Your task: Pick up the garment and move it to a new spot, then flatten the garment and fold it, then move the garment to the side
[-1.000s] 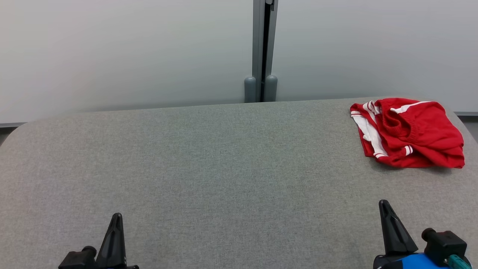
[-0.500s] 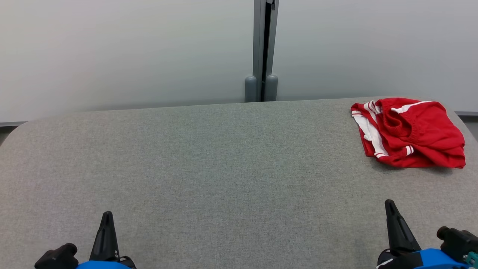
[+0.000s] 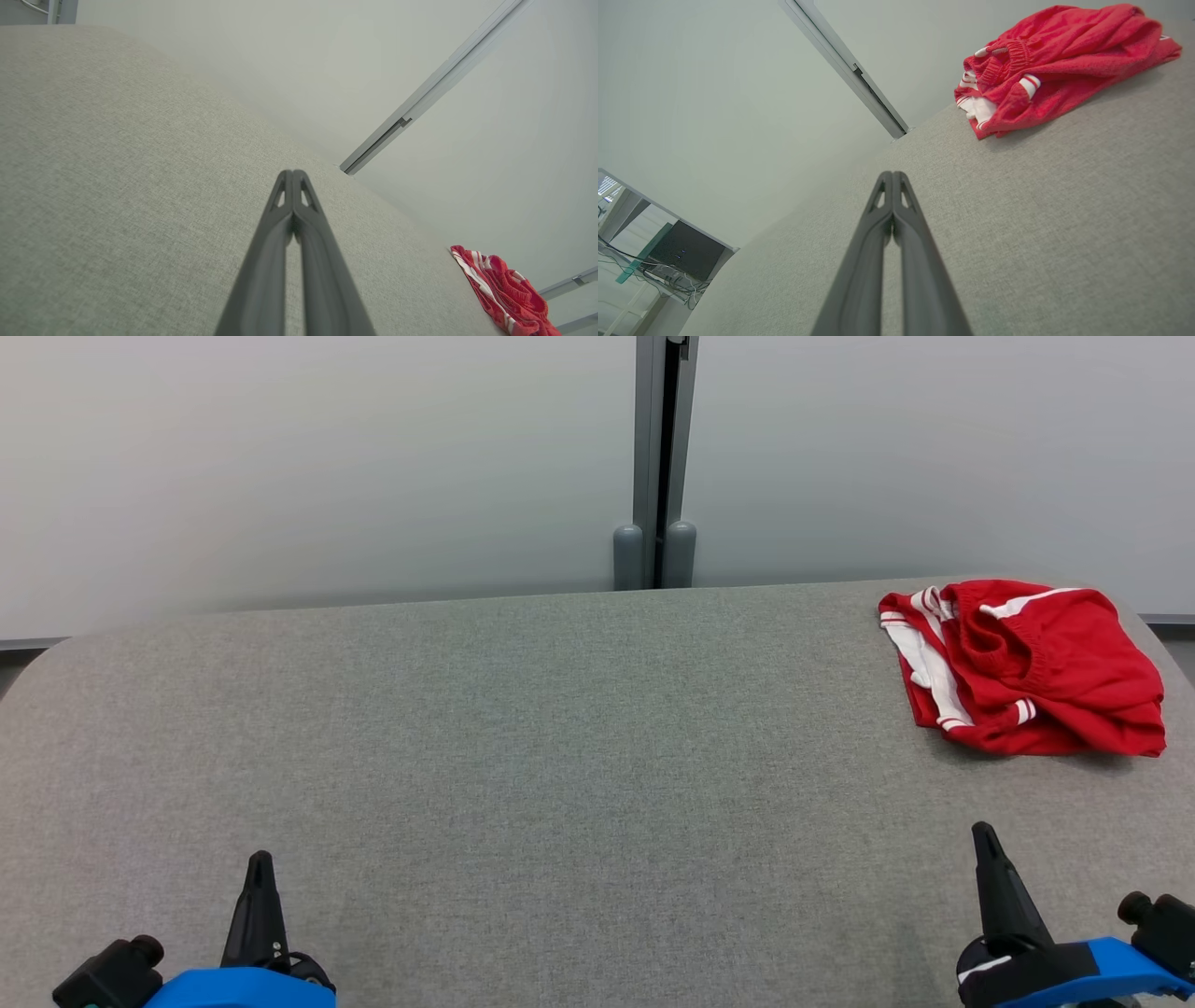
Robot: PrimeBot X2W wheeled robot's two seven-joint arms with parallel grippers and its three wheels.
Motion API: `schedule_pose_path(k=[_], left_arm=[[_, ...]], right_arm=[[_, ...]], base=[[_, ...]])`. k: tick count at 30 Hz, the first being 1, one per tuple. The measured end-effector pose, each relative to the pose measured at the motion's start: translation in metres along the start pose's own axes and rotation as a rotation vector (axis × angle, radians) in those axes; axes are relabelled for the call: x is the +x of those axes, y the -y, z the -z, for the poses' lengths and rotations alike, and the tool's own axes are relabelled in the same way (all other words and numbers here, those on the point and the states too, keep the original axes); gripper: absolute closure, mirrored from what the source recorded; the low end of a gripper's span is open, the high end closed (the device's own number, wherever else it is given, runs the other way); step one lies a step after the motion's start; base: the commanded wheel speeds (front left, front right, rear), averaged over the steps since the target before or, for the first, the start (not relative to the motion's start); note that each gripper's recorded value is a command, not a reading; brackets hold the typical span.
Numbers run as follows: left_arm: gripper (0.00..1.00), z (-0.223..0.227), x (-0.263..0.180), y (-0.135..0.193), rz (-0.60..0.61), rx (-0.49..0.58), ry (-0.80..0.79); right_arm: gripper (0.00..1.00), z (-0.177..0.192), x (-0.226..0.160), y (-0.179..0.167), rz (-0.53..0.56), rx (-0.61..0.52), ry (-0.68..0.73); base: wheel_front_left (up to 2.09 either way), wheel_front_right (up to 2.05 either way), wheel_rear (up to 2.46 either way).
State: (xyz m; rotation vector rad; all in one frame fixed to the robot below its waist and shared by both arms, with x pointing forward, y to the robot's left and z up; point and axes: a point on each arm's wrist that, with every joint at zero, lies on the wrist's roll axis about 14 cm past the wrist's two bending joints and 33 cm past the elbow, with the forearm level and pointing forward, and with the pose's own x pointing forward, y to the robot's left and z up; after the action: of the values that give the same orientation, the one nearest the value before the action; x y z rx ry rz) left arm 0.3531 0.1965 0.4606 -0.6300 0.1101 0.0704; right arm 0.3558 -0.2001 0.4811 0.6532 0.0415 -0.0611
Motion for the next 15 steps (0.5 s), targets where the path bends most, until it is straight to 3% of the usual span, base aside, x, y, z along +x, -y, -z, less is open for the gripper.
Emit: schedule_pose_path(k=[15], left_arm=[[1.00,-0.0061,0.0069,0.0024,-0.004,-0.208,0.003]], right_arm=[[1.00,-0.0044,0.0076,-0.0020,0.003,0.203,0.001]], base=[[0.00,0.00,0.00]])
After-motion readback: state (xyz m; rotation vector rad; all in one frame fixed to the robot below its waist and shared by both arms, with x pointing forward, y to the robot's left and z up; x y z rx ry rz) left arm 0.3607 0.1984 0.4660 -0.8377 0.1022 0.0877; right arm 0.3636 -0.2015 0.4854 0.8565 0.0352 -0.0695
